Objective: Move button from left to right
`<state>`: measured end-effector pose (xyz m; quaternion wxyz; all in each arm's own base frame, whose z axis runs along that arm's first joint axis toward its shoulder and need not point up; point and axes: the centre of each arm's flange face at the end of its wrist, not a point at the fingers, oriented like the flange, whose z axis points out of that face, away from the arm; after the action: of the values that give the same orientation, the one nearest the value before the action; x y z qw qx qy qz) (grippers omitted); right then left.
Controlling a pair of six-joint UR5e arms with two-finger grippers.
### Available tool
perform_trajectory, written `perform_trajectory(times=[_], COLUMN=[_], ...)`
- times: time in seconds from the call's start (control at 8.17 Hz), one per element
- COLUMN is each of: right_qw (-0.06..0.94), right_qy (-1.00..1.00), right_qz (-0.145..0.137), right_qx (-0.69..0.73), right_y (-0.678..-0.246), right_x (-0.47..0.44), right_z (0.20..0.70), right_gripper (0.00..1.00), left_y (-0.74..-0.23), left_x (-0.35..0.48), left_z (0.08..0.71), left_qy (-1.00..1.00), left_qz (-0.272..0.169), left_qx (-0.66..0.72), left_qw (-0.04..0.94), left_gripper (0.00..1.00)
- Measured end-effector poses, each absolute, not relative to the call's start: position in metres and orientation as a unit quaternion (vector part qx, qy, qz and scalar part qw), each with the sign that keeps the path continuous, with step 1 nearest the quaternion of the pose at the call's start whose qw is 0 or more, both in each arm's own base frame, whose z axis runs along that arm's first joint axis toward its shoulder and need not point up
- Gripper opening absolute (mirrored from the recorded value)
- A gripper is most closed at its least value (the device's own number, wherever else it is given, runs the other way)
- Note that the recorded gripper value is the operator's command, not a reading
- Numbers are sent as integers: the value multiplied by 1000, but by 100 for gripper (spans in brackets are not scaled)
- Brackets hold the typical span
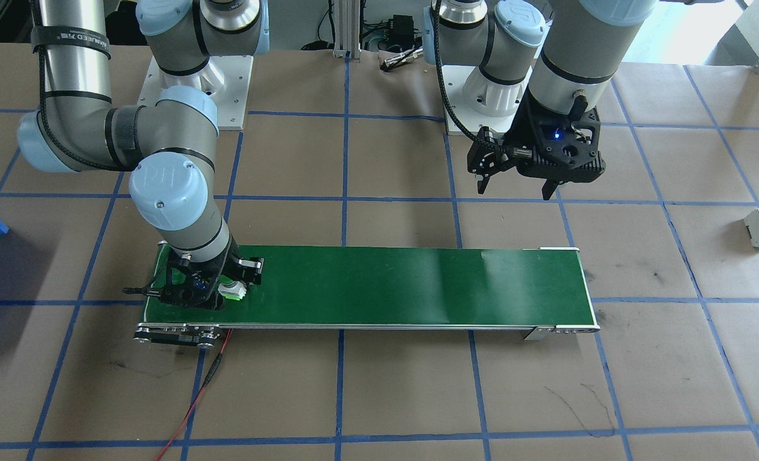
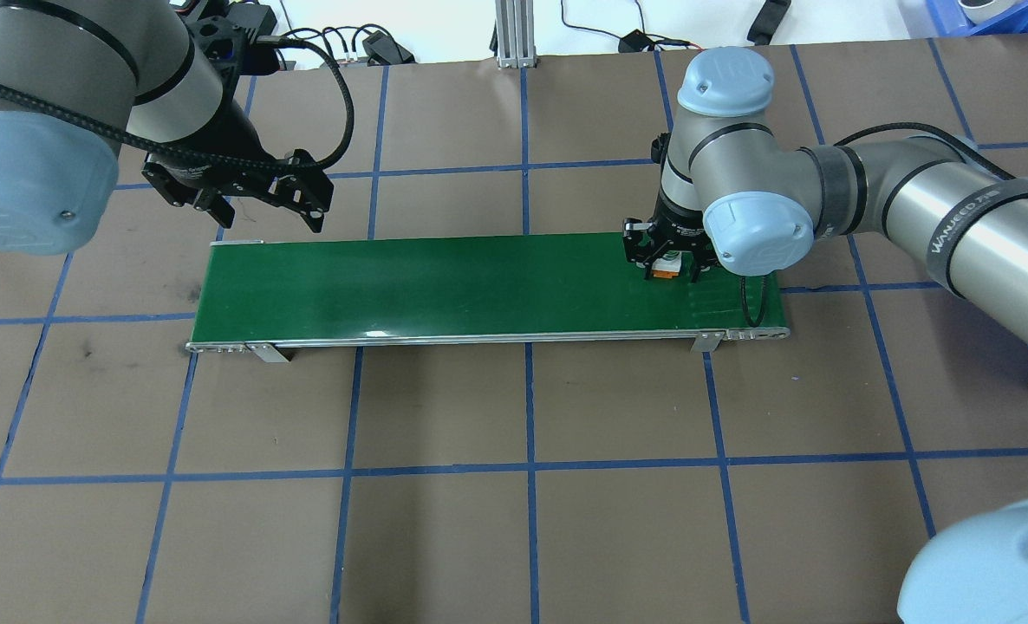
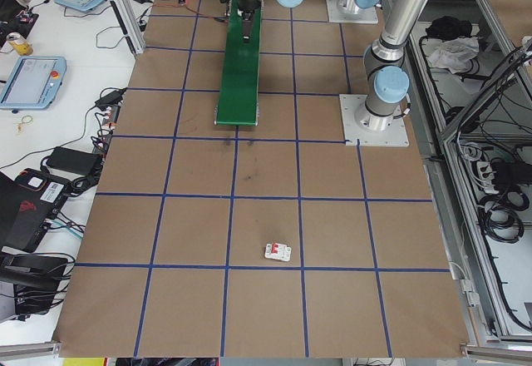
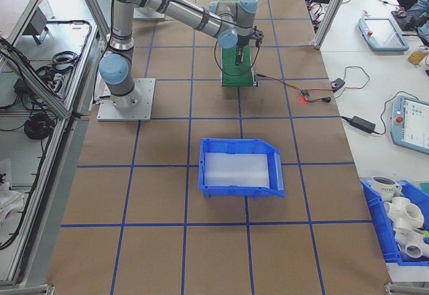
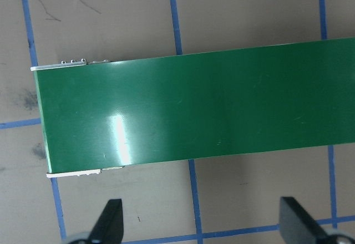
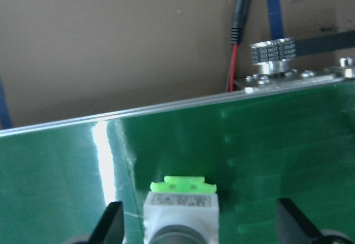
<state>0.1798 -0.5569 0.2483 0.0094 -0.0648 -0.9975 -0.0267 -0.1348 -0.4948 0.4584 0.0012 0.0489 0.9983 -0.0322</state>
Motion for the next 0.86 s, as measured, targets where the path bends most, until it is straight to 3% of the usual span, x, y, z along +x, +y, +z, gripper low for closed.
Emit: perform_trajectory(times=[0.37, 0.86], right_qw=[36, 53], right_qy=[-998, -998], right_qz=[-2, 13], right_qx=[-56, 19], right_y=[-576, -583], right_x=[142, -36], right_z=[288, 364], right_gripper=[0, 0], left_y=[-499, -501], left_x=[-135, -135], left_z=[455, 451], left_qy=[998, 998], left_qz=[-35, -32], left_qx=[49, 48], left_qw=[0, -2], left_gripper=[100, 100])
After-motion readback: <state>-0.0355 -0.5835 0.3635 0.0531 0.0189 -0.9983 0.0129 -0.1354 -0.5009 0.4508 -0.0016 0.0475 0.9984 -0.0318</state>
